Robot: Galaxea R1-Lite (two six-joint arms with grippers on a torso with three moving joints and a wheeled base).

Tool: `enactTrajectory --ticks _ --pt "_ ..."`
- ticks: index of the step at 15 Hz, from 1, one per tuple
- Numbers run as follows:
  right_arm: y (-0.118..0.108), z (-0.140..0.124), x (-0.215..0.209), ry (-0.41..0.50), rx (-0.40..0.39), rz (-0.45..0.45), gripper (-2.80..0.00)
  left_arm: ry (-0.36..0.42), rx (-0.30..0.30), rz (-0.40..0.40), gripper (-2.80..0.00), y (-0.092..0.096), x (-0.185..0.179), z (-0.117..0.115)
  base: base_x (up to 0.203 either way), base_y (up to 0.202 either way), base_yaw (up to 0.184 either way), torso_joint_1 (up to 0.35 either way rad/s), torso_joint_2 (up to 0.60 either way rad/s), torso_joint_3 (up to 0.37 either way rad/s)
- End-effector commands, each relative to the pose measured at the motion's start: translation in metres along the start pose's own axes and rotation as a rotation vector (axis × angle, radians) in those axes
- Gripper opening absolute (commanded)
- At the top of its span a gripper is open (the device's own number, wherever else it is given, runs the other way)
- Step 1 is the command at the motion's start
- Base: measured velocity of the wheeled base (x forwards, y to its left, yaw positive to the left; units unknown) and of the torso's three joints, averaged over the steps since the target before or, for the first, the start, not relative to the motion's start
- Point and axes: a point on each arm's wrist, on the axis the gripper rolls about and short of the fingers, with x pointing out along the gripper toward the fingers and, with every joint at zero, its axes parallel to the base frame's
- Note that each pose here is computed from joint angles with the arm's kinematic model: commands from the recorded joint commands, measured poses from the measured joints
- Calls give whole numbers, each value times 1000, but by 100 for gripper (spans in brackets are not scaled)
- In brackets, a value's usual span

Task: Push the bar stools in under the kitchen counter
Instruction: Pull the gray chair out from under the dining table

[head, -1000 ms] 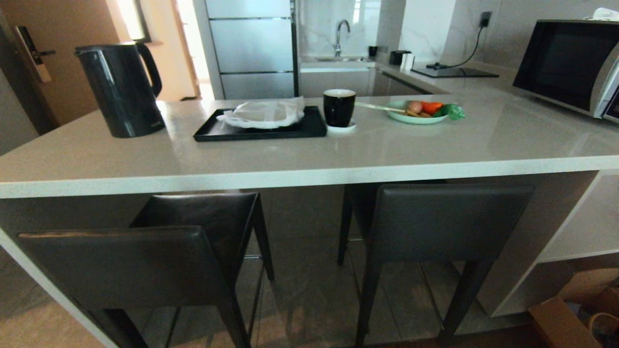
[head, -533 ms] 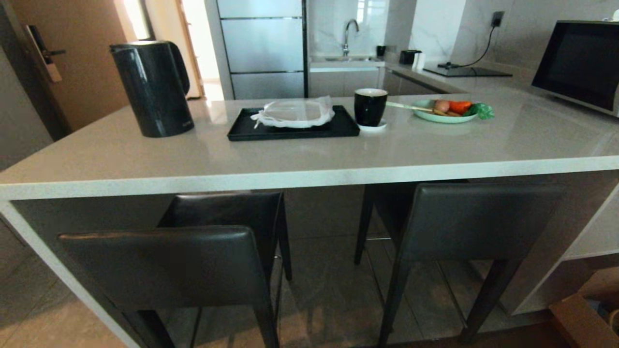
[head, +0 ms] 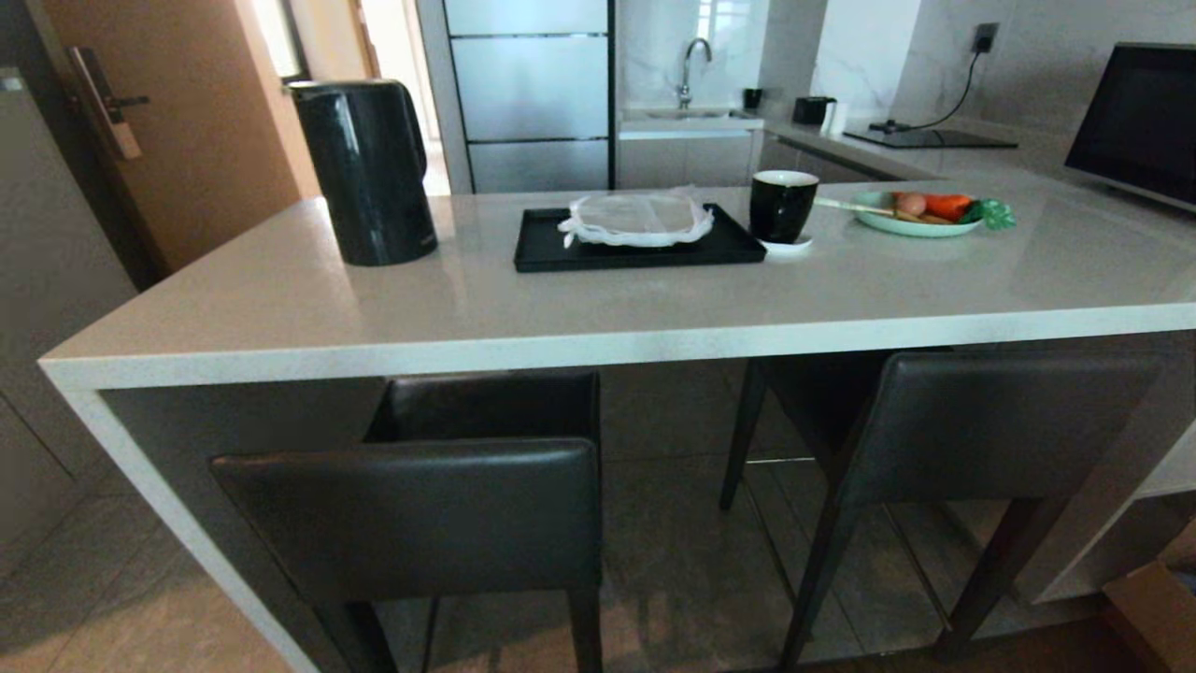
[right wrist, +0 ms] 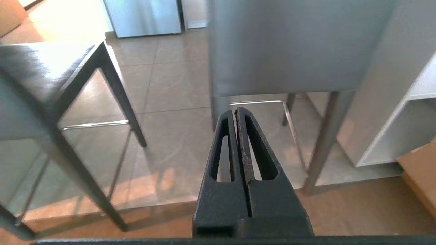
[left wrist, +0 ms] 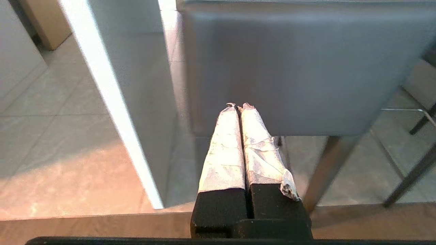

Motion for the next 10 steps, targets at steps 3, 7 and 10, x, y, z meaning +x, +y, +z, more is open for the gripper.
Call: enactTrajectory --ticks 3,7,10 --pt "0 0 0 -1 1 1 -280 2 0 2 -280 0 0 0 0 196 -2 2 5 1" --pt "0 0 0 -1 1 -1 -280 2 0 0 -280 0 0 0 0 196 -1 1 5 3" --pt "0 0 0 -2 0 -1 -280 2 0 2 -280 0 0 0 0 162 -1 2 3 4"
